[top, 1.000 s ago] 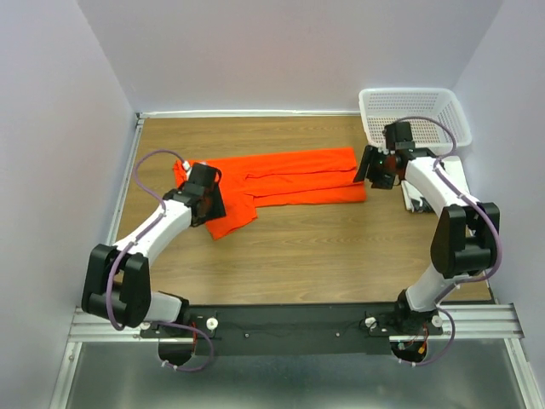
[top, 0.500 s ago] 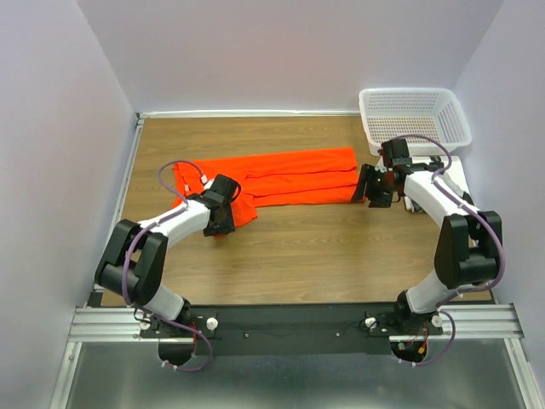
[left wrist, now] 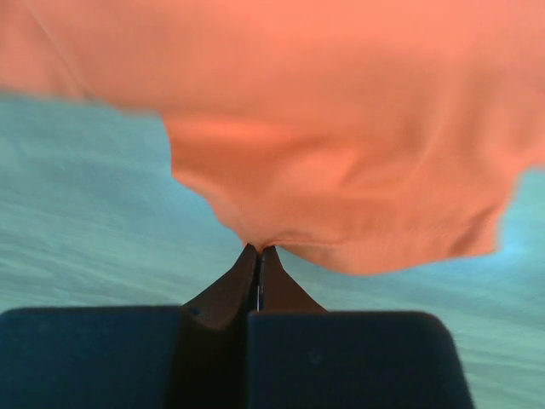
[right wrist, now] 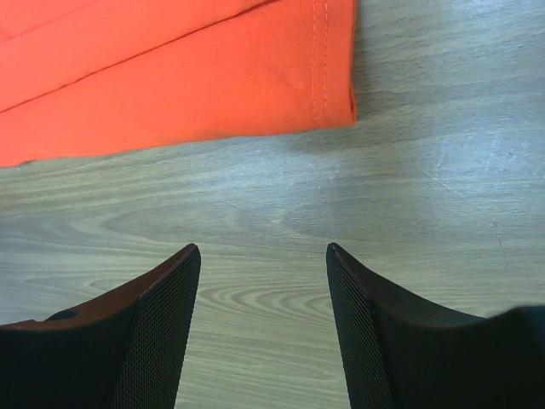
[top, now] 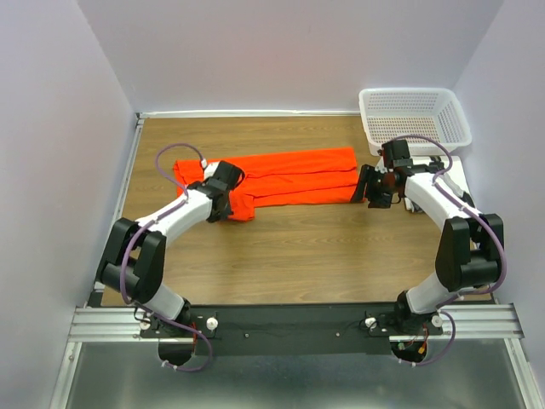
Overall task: Fold and stack the t-shirts
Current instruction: Fold the tshirt
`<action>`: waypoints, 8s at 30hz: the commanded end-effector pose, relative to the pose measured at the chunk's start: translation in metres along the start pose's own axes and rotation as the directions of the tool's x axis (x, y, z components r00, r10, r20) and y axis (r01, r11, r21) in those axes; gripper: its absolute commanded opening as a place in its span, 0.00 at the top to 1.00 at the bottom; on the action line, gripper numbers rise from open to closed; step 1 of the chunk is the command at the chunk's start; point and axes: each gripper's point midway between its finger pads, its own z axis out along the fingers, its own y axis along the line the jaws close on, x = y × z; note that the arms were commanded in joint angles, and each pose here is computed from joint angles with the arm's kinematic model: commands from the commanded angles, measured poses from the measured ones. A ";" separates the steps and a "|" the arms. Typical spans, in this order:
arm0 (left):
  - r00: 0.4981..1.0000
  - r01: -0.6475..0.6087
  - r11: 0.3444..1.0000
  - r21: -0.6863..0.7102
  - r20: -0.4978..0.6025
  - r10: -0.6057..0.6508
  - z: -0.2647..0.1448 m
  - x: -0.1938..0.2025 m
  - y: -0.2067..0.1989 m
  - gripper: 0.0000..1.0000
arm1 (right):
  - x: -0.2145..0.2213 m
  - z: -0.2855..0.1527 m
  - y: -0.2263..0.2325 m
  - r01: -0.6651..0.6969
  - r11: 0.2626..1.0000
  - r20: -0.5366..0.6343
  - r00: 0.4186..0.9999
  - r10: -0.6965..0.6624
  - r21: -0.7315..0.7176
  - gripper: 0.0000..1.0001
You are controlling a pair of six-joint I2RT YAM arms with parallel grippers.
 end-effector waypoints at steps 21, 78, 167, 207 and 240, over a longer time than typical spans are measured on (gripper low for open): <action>0.930 0.056 0.990 -0.131 0.367 -0.004 0.052 -0.235 -0.013 1.00 | -0.004 -0.010 0.009 0.012 0.999 0.035 0.999 -0.010 -0.039 0.32; 0.712 0.664 0.726 0.177 0.144 -0.687 0.060 -0.073 0.129 0.33 | -0.018 0.067 -0.027 -0.565 0.804 0.163 0.789 0.592 -0.186 0.27; 0.947 0.282 0.951 0.128 0.119 -0.297 0.051 -0.065 0.058 0.69 | 0.033 0.149 0.318 0.218 0.706 -0.017 0.951 -0.309 -0.673 0.54; 0.928 0.315 0.939 0.139 0.161 -0.336 0.028 -0.104 0.072 0.32 | 0.018 0.166 0.311 0.200 0.695 -0.019 0.956 -0.294 -0.691 0.94; 0.981 -0.090 0.925 0.368 0.191 0.019 0.114 -0.171 -0.023 0.52 | 0.031 0.187 0.307 0.201 0.687 -0.043 0.946 -0.321 -0.698 0.93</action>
